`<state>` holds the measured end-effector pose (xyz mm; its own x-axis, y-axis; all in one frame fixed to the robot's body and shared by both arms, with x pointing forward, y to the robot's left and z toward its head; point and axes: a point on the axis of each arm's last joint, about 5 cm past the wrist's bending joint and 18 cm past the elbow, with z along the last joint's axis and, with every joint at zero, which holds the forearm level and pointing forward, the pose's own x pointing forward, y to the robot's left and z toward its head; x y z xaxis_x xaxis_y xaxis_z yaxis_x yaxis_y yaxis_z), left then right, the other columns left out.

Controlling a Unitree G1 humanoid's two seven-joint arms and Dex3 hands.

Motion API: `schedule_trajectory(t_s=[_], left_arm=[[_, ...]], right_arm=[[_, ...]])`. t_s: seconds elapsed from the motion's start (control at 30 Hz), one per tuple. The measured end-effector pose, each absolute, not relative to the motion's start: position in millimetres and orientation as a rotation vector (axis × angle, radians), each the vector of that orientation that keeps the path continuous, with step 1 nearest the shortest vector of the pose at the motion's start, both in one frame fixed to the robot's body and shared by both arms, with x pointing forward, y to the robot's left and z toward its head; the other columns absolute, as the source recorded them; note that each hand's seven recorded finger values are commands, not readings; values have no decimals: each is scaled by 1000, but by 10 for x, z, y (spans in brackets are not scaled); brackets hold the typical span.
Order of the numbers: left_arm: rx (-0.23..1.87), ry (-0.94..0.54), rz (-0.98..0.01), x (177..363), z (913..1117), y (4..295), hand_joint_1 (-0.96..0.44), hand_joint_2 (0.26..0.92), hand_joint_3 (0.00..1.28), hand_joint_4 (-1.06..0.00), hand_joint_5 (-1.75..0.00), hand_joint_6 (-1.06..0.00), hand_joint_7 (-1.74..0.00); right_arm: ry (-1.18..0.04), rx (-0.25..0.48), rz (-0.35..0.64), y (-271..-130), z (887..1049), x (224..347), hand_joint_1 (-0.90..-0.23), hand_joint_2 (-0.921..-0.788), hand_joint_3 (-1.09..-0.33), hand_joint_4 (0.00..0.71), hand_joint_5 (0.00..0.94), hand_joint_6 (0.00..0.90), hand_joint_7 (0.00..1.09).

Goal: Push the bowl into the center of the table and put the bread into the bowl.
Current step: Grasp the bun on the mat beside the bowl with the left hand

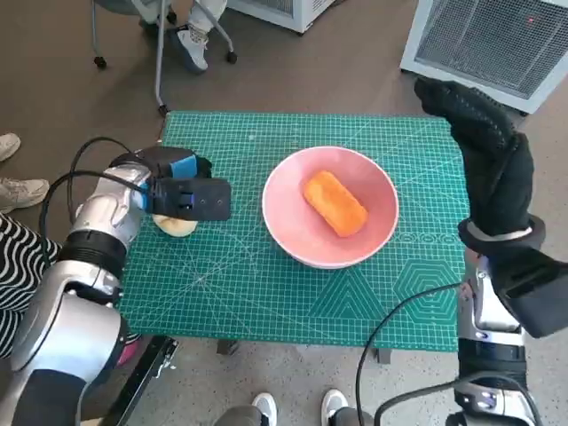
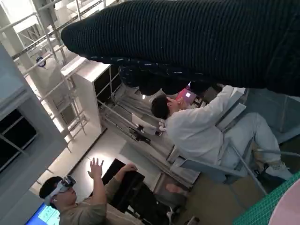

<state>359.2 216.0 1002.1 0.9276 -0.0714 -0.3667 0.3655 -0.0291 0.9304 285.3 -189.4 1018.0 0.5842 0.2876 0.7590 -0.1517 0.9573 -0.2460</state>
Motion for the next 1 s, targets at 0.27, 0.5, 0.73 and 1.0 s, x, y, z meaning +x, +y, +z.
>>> schedule_trajectory(t_s=[0.27, 0.5, 0.73, 1.0], left_arm=[[1568, 219, -328, 3585, 10024, 2194, 0, 920, 47, -728, -1136, -635, -1145], [1555, 208, -322, 3585, 10030, 2199, 0, 920, 37, -741, -1141, -649, -1107], [1537, 201, -314, 3584, 10043, 2212, 0, 920, 29, -745, -1146, -665, -1084], [1524, 198, -304, 3581, 10059, 2239, 1, 919, 28, -748, -1145, -671, -1074]], right_arm=[[-910, -158, 257, -1895, 10178, 2854, -757, -921, -763, 171, 0, -1, 546], [-910, -147, 256, -1897, 10177, 2855, -757, -921, -764, 170, 0, -1, 545], [-910, -140, 255, -1899, 10177, 2856, -756, -921, -763, 170, 0, -1, 546], [-908, -138, 256, -1897, 10175, 2856, -757, -921, -763, 171, 0, -1, 546]])
